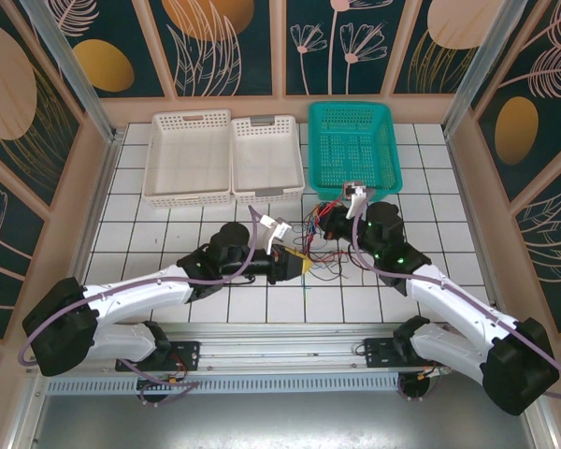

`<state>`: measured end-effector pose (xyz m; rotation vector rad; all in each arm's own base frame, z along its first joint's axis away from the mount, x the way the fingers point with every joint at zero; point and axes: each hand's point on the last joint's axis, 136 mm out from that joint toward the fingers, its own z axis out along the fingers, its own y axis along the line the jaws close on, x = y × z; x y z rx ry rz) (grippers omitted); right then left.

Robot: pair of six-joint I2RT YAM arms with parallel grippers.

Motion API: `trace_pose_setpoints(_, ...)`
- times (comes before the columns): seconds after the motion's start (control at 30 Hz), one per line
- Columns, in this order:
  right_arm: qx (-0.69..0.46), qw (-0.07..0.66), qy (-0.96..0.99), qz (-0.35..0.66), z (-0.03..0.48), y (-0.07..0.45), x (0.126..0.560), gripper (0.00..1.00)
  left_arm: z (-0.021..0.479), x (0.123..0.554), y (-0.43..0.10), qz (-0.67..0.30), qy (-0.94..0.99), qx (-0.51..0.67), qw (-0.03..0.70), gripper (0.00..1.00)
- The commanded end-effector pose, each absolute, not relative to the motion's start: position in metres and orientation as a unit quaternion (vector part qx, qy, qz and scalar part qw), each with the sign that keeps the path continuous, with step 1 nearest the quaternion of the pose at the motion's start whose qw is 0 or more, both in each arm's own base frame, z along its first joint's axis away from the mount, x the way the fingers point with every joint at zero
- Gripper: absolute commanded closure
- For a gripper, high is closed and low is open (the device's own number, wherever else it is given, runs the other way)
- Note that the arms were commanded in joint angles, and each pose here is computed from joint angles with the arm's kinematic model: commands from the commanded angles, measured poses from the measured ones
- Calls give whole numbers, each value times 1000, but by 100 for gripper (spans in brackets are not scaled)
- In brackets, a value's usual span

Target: Untangle the cables

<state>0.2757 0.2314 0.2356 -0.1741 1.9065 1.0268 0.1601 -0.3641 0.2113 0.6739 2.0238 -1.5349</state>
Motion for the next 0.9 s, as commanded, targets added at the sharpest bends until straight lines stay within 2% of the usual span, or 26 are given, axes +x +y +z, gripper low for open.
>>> trace_pose_setpoints(0.0,-78,478,772,412,243,232,279,100,229,159,-363,-570,732,254,273,98)
trace_pose_setpoints(0.37,-81,407,813,407,197,234,274,100,228,156,-353,-575,728,242,283,100)
trace_pose_setpoints(0.4,-84,394,818,410,193,235,274,97,228,156,-353,-575,728,241,284,100)
trace_pose_setpoints(0.63,-107,343,822,442,187,235,261,54,218,173,-348,-545,756,203,300,100)
trace_pose_setpoints(0.87,-110,347,821,439,194,229,250,45,206,188,-349,-517,781,176,304,100)
